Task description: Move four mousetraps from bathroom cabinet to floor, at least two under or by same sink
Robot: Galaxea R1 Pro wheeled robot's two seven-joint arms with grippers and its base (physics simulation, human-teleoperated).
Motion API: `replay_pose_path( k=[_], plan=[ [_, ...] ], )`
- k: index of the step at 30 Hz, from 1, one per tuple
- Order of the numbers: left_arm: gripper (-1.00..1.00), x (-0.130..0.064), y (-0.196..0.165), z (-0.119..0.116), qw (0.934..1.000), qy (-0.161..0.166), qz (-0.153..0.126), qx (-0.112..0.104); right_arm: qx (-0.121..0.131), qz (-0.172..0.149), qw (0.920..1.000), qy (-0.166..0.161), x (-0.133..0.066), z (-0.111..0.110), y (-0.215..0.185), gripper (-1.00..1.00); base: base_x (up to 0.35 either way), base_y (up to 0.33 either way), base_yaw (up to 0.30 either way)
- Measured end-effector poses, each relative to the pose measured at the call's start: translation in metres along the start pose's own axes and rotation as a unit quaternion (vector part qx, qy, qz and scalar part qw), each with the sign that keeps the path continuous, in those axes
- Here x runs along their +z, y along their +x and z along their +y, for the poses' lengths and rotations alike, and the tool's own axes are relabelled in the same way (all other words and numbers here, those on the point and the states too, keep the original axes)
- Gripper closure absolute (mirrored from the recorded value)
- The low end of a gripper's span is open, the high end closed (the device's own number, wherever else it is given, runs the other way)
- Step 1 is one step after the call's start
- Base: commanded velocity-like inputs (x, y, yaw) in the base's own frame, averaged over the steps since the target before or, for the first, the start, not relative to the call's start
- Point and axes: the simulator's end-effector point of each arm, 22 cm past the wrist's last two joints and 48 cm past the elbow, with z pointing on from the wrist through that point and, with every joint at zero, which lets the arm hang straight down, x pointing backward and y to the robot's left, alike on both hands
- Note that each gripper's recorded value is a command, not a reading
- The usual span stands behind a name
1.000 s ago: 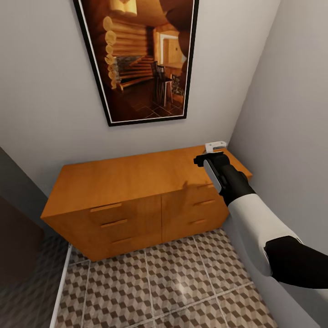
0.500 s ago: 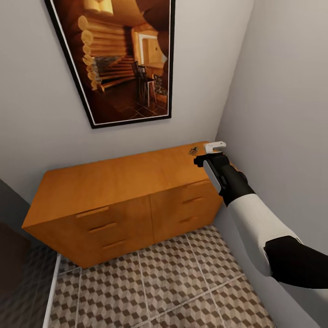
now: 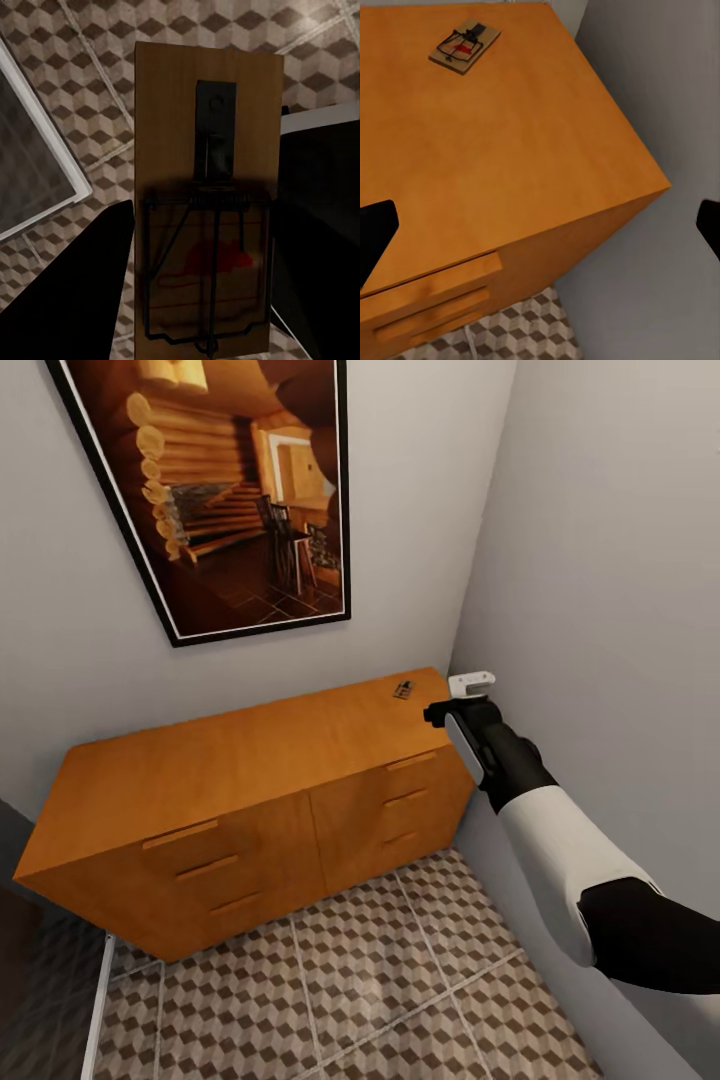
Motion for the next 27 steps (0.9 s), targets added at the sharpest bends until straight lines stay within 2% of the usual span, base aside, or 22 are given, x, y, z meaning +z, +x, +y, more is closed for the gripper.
replay_pose_path(
  k=[7, 11, 16, 27],
  plan=[
    [1.0, 0.0, 0.003, -0.001, 1.0, 0.002, 0.006, 0.001, 0.003, -0.004, 1.0, 0.001, 0.007, 0.001, 0.007, -1.0, 0.0, 0.001, -0.003],
    [1.0, 0.0, 0.008, -0.007, 0.9997, 0.018, 0.017, 0.004, 0.003, -0.002, 1.0, 0.0, 0.008, 0.002, 0.01, -1.0, 0.0, 0.058, 0.0],
    [1.0, 0.0, 0.01, -0.013, 0.9993, 0.031, 0.021, 0.004, 0.003, -0.002, 1.0, 0.001, 0.009, 0.001, 0.011, -1.0, 0.0, 0.211, 0.0],
    [1.0, 0.0, 0.01, -0.013, 0.9992, 0.033, 0.023, 0.004, 0.003, -0.001, 1.0, 0.001, 0.009, 0.001, 0.011, -1.0, 0.032, 0.259, 0.0]
  ],
)
